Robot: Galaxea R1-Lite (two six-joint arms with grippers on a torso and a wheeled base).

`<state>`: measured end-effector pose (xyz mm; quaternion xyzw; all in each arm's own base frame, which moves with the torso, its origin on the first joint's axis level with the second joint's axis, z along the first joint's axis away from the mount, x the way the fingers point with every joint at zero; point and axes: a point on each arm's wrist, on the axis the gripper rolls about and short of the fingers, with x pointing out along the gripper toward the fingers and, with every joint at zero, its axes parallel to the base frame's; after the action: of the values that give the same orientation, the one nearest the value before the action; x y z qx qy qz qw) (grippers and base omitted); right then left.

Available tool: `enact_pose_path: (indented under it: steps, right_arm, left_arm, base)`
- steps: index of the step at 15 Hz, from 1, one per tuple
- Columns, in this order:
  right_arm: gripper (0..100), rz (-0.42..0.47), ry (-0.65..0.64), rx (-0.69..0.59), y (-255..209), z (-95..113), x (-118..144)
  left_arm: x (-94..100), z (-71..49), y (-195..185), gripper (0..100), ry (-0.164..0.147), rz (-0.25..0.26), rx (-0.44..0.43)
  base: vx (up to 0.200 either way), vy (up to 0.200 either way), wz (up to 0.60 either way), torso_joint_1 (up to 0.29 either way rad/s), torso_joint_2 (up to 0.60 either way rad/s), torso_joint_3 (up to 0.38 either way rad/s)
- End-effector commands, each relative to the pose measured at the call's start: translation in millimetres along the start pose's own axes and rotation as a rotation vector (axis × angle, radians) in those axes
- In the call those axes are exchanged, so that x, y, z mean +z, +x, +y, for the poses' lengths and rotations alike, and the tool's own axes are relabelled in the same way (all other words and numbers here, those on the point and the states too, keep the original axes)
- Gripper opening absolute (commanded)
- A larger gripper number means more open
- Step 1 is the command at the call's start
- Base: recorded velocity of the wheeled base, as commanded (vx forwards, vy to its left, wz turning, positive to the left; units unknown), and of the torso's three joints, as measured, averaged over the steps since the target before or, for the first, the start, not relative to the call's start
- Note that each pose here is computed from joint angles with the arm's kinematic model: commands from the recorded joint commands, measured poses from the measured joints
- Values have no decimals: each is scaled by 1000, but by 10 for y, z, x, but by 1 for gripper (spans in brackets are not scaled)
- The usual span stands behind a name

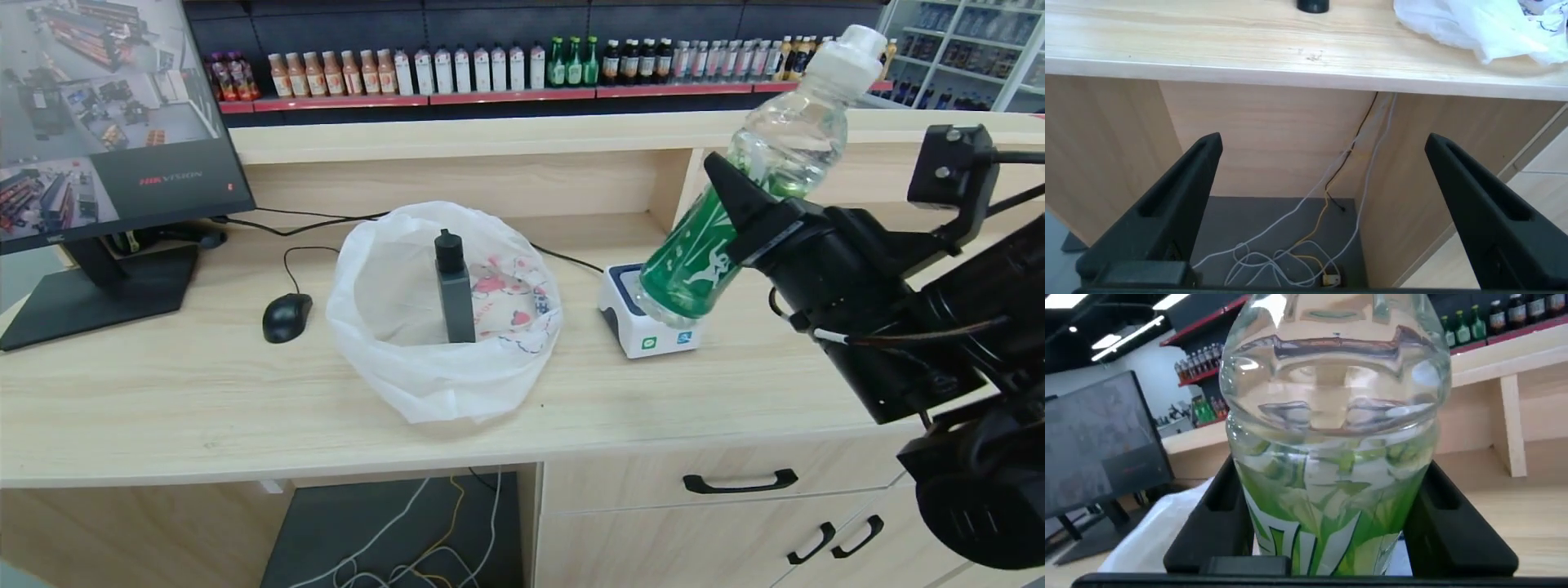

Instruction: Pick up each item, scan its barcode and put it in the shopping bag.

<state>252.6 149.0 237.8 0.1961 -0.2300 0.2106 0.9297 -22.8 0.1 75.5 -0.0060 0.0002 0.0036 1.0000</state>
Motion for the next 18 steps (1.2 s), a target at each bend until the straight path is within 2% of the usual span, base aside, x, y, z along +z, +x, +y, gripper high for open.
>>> enact_pose_path:
  steps: [1,5,6,9,13,18]
  right_arm:
    - [0,-47,69,12,289,24,-118]
    - [0,-92,247,-11,530,66,-285]
    - [0,-124,303,-49,595,58,-297]
    - [0,-139,450,-185,672,-7,-317]
    - [0,-130,506,-273,692,-217,-462]
    - [0,-100,558,-300,672,-291,-627]
  left_arm:
    - [0,0,0,100,0,0,0]
    - [0,0,0,100,0,0,0]
    - [0,0,0,100,0,0,0]
    - [0,0,0,100,0,0,0]
    - [0,0,0,100,0,0,0]
    - [0,0,0,100,0,0,0]
  base:
    - [0,0,0,0,0,0]
    - [0,0,0,0,0,0]
    - [0,0,0,0,0,0]
    - [0,0,0,0,0,0]
    - [0,0,0,0,0,0]
    - [0,0,0,0,0,0]
